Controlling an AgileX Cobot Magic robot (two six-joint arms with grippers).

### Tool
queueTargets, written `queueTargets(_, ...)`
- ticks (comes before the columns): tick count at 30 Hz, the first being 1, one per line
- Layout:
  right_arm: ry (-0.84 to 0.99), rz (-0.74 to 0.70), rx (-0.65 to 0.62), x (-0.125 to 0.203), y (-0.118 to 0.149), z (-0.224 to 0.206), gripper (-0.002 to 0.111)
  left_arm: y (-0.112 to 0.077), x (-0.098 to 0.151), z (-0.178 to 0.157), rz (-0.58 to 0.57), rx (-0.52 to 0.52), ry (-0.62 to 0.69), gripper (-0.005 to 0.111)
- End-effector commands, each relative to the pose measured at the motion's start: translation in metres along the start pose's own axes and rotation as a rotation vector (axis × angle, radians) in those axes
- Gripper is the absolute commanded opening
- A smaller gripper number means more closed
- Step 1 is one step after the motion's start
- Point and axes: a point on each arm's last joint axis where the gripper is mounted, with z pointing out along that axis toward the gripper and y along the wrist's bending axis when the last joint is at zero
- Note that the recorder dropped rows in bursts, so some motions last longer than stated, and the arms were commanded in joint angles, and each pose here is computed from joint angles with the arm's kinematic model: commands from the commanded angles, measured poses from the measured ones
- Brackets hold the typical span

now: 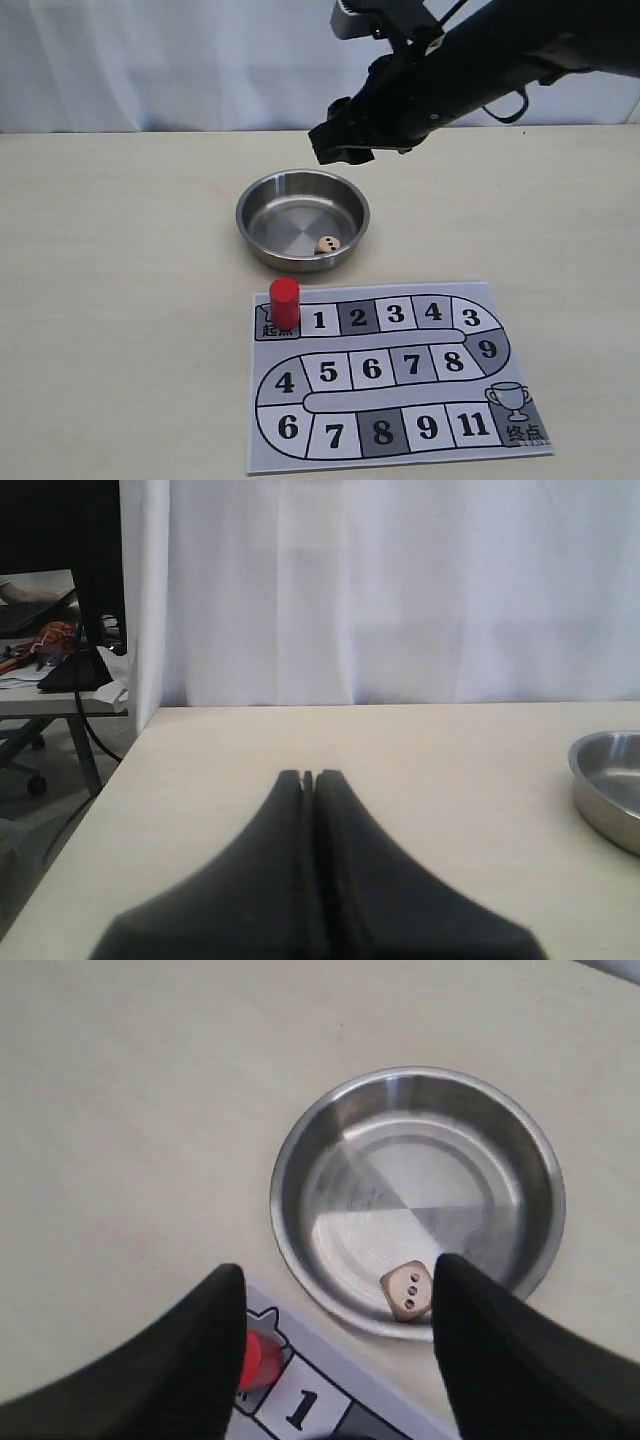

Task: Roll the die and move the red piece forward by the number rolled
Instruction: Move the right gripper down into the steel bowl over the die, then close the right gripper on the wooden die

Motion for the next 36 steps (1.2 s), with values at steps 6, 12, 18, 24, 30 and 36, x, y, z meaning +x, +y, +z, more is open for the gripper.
queueTargets(6, 0.16, 0.047, 0.067, -0.006, -0.021, 0.055, 0.053, 0.0, -0.003, 0.0, 0.0, 0.001, -0.02, 0.0)
queueTargets(12, 0.2, 0.062, 0.068, -0.004, -0.028, 0.085, 0.053, 0.0, -0.003, 0.0, 0.0, 0.001, -0.02, 0.0)
queueTargets(18, 0.215, 0.063, 0.071, 0.005, -0.034, 0.112, 0.053, 0.0, -0.003, 0.0, 0.0, 0.001, -0.02, 0.0)
queueTargets(24, 0.251, 0.076, 0.068, 0.017, -0.038, 0.131, 0.053, 0.0, -0.003, 0.0, 0.0, 0.001, -0.02, 0.0)
queueTargets(30, 0.29, 0.087, 0.064, 0.029, -0.041, 0.148, 0.053, 0.0, -0.003, 0.0, 0.0, 0.001, -0.02, 0.0)
queueTargets(36, 0.29, 0.106, 0.057, 0.035, -0.042, 0.159, 0.053, 0.0, -0.003, 0.0, 0.0, 0.001, -0.02, 0.0)
